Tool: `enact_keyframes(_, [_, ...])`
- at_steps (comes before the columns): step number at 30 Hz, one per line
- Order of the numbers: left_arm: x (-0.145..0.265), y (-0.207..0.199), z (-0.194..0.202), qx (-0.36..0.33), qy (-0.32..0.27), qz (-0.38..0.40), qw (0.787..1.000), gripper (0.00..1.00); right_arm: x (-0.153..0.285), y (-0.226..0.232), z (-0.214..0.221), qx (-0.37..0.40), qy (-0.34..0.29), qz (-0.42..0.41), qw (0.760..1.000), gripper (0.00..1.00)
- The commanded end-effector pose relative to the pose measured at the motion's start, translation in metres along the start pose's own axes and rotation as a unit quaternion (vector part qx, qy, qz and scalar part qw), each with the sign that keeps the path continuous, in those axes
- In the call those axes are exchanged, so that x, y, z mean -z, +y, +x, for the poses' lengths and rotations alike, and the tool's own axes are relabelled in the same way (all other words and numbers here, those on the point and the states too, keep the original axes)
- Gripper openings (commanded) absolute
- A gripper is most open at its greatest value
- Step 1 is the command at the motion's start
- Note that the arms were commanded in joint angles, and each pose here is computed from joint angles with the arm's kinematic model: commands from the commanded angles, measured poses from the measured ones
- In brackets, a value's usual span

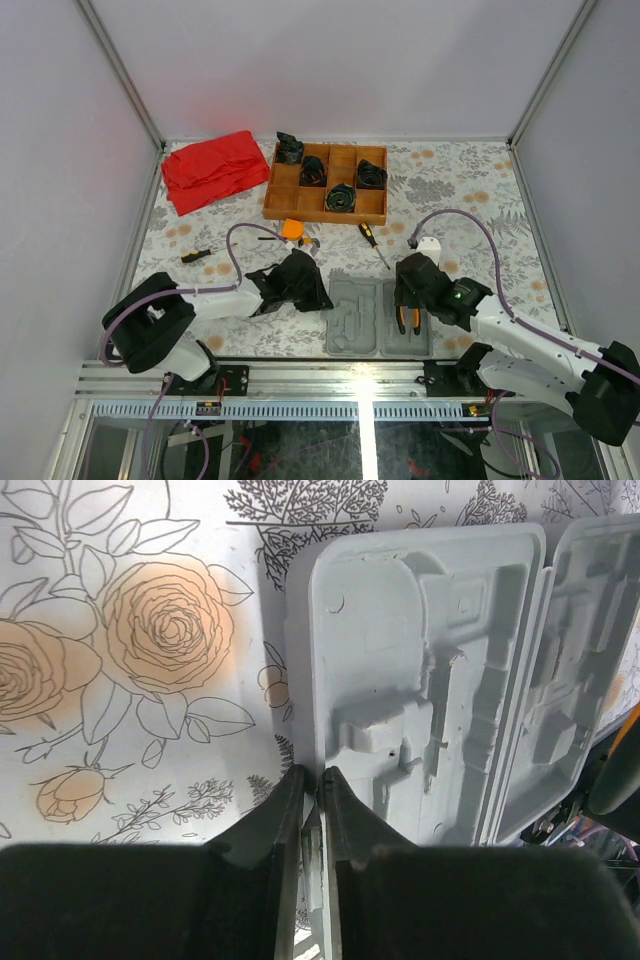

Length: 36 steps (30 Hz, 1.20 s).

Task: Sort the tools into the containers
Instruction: Adjust the storage box at the center of the board, then place the wrench in the storage box.

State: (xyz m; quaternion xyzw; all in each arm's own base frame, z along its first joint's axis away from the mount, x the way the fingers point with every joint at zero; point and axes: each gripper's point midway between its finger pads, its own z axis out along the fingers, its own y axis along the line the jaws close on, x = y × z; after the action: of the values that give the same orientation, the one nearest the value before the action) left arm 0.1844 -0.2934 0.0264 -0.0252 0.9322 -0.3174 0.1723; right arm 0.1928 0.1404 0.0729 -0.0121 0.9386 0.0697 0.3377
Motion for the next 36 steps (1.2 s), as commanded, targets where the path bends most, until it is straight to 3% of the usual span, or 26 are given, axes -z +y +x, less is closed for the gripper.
enact_keyframes(1, [0.005, 0.017, -0.003, -0.014, -0.009, -0.035, 0.999, 0.0, 0.014, -0.004, -0.021, -0.005, -0.028, 0.014, 1.0, 0.2])
enact_keyframes(13, [0.008, 0.02, 0.002, 0.011, -0.009, -0.034, 0.999, 0.0, 0.003, -0.009, 0.011, -0.016, 0.026, 0.023, 0.999, 0.2])
enact_keyframes(22, [0.017, 0.039, 0.013, 0.09, -0.03, -0.047, 0.994, 0.0, -0.015, -0.006, 0.026, -0.011, 0.051, 0.025, 0.998, 0.2])
enact_keyframes(36, [0.021, 0.038, 0.008, 0.088, -0.039, -0.052, 0.994, 0.0, -0.024, 0.002, 0.037, -0.005, 0.073, 0.013, 0.997, 0.24])
